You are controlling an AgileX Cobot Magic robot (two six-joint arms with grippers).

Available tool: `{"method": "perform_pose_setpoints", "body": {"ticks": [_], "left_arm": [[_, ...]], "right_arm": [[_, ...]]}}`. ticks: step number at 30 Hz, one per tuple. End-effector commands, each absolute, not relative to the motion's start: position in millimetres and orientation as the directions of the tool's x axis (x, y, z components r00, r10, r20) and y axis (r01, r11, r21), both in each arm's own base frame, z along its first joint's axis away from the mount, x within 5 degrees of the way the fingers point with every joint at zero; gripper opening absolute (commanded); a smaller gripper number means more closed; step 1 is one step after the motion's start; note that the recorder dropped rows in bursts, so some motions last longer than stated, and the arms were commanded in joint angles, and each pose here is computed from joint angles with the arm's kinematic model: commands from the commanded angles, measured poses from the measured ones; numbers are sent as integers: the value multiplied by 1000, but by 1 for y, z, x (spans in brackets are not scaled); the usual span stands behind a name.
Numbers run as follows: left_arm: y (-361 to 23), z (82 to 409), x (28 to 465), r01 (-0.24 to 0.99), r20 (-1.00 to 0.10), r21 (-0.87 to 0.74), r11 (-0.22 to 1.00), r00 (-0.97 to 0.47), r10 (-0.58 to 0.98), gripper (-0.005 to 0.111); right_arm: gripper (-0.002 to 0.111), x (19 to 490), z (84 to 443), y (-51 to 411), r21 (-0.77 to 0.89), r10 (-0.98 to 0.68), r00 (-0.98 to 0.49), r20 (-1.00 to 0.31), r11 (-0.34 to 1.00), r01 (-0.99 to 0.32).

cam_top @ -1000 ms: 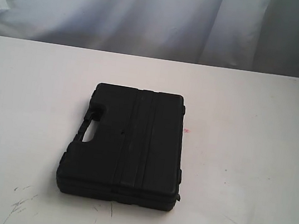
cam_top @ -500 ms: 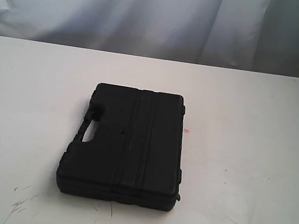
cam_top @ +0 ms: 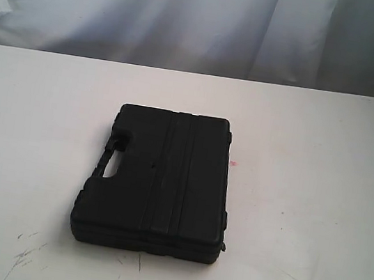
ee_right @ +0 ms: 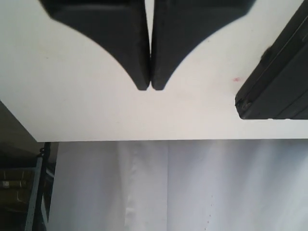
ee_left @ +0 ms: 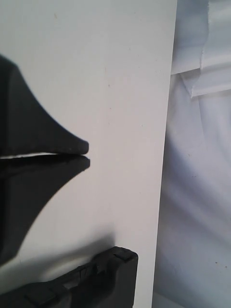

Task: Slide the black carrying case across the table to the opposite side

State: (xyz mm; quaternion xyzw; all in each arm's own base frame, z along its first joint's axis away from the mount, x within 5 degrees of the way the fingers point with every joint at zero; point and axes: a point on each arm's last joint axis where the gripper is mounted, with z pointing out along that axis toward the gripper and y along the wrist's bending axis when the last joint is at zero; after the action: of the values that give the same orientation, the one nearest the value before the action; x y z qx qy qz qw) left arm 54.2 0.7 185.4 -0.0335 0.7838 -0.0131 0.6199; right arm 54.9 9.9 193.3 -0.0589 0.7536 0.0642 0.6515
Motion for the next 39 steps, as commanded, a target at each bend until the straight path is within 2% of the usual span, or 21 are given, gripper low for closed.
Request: {"method": "perform_pose_setpoints", "body": {"ticks": [1,6,39], "left_arm": [[1,185,54,-37,-972,-65,997,-223,-72,0],[1,185,54,-37,-972,-65,997,-223,-72,0],[1,185,54,-37,-972,-65,997,-223,-72,0]], "right_arm": [[0,53,186,10,7,-31,-209,-977,985,-175],[0,53,182,10,7,-38,-252,-967,984,-176],[0,53,182,10,9,-37,-252,-967,984,-176]]}}
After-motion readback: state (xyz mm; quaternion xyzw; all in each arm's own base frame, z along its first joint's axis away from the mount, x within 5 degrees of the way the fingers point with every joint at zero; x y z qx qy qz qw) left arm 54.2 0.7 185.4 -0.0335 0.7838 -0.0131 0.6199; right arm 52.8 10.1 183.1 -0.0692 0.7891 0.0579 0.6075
